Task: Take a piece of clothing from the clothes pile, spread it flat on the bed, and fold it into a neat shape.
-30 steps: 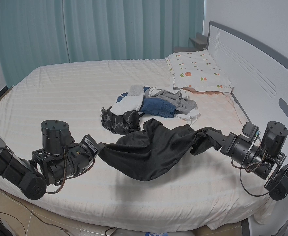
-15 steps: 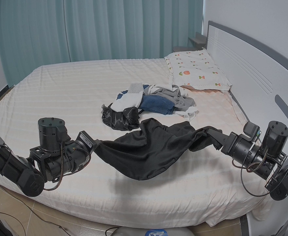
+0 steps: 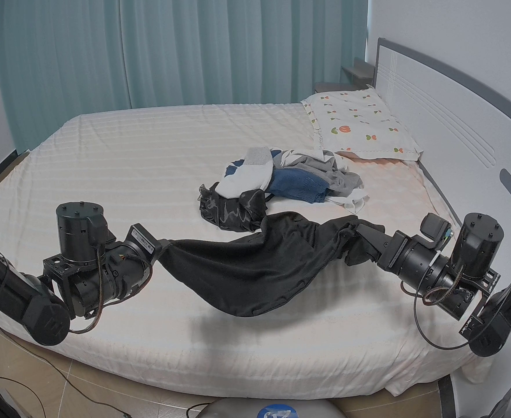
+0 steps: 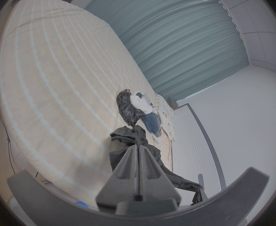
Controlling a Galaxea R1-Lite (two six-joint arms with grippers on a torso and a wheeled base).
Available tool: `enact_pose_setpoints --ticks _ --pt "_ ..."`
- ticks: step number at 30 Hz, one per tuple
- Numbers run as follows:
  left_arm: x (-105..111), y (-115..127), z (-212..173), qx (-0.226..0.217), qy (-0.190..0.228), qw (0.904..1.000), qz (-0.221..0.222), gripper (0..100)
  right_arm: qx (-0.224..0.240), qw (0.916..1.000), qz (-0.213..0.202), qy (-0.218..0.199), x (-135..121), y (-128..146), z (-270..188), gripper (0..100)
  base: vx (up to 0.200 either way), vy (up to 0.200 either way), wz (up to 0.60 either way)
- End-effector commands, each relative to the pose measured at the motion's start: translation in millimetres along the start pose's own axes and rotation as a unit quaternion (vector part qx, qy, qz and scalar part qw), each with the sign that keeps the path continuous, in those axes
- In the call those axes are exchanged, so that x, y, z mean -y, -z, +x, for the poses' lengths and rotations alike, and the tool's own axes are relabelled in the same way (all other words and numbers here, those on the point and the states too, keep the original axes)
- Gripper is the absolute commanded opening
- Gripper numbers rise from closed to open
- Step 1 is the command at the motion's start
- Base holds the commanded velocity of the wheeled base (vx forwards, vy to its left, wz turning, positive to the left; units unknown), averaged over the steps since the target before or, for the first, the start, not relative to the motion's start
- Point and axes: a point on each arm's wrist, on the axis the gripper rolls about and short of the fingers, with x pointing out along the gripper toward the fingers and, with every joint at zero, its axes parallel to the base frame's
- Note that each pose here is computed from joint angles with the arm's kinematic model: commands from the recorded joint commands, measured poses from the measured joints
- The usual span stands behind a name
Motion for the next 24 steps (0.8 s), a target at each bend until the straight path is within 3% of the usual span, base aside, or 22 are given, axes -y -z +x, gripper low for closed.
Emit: enact_pose_setpoints --ticks 1,24 --pt "4.4 -4.0 -6.6 0.009 0.010 0.9999 -0.001 0 0.001 1.0000 -0.001 -0.006 -5.5 2.7 4.8 0 0.000 0.200 0.00" --pt "13.7 -16.6 -24.4 0.034 0.033 0.9989 -0.001 0 0.037 0.9980 -0.039 -0.034 -24.3 -9.3 11.2 0 0.000 0.200 0.00"
